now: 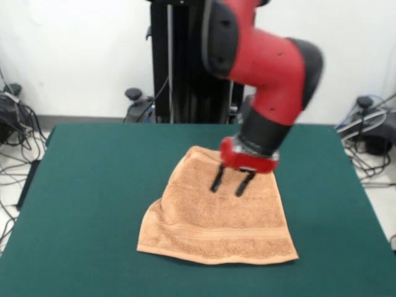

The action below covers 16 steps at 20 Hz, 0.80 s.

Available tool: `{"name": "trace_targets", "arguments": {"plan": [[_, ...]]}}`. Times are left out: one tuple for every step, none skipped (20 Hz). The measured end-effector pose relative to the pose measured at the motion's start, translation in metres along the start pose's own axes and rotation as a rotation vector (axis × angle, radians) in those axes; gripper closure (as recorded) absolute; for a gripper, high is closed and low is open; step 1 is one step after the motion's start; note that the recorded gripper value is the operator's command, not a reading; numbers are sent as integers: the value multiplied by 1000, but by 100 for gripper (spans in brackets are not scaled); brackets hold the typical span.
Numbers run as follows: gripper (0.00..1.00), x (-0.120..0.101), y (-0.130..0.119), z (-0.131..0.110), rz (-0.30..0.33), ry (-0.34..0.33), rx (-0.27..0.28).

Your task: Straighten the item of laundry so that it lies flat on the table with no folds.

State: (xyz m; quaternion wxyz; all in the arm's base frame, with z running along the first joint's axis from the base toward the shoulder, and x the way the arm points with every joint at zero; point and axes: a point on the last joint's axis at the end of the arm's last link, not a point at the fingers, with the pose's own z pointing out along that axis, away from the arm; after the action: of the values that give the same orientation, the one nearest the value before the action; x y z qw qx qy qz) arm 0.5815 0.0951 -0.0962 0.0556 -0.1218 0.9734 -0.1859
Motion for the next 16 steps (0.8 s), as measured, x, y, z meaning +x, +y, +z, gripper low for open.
{"name": "trace_targets", "arguments": {"plan": [[0,-4,7,-5,10,-9,3],[0,-8,13,-10,20,-18,6],[0,-12,20,-15,29,-26,10],[0,-14,23,-16,37,-32,10],[0,-16,26,-17,45,-37,11],[0,-22,32,-15,70,-53,16],[0,-23,32,-12,77,-58,18],[0,-24,32,-9,86,-63,20],[0,-25,31,-1,94,-74,23],[0,-25,30,3,99,-78,24],[0,-25,29,11,105,-87,26],[0,-24,28,19,111,-96,29],[0,-24,27,26,114,-106,31],[0,-20,25,41,120,-123,36],[0,-19,24,46,122,-128,37],[0,-17,23,51,124,-132,39]]}}
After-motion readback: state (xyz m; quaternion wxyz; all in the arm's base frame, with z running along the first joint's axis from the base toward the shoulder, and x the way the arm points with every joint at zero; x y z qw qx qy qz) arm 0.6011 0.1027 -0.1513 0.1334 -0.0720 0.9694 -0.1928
